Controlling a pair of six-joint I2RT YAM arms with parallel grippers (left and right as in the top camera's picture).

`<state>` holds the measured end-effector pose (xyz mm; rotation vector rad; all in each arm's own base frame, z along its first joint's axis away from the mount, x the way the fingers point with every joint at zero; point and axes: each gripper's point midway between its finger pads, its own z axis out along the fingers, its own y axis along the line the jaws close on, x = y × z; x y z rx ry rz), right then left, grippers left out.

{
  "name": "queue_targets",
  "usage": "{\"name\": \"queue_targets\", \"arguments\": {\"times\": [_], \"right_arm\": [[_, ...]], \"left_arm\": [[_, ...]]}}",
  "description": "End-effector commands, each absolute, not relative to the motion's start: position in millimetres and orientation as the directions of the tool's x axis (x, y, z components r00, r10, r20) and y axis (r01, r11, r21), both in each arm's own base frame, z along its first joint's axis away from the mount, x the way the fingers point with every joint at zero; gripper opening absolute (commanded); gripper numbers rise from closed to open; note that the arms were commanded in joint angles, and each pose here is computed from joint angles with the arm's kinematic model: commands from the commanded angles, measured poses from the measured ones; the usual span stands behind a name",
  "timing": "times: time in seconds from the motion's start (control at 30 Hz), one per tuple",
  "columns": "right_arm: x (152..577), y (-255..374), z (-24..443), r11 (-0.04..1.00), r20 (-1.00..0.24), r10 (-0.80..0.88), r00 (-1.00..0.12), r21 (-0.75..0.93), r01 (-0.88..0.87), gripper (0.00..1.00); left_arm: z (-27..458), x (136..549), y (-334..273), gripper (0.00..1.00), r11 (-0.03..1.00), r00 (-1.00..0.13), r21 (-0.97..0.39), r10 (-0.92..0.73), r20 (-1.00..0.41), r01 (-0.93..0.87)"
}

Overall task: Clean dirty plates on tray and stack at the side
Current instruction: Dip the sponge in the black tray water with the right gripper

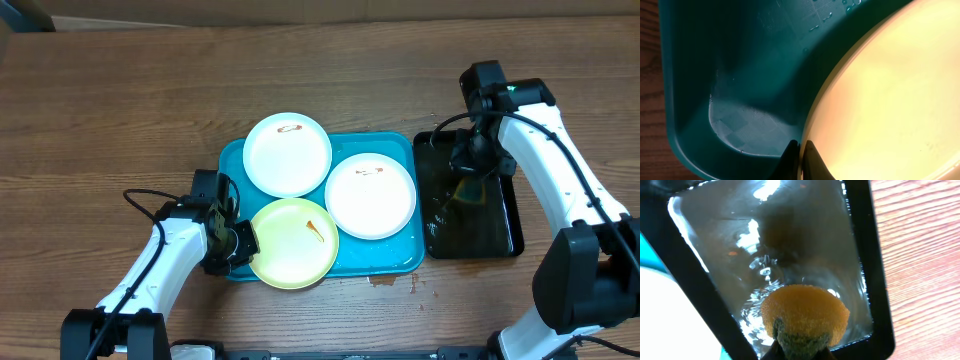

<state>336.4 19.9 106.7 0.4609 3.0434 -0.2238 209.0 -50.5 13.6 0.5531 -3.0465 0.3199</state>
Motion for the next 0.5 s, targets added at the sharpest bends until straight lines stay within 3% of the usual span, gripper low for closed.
{"name": "queue_targets", "arguments": {"times": [0.0, 0.47], "right_arm": [[340.4, 8.7, 114.5, 0.925, -0.124, 0.322, -0.939, -0.172, 0.339, 0.04], [342.1, 12.5, 113.7, 0.916, -0.126, 0.361, -0.924, -0.14, 0.377, 0.04]], "left_arm": [[11.0, 206.0, -52.4, 0.04, 0.921, -0.942, -0.197, -0.327, 0.074, -0.335], [11.1, 209.0, -52.8, 0.04, 0.921, -0.943, -0.202, -0.327, 0.062, -0.333]]}}
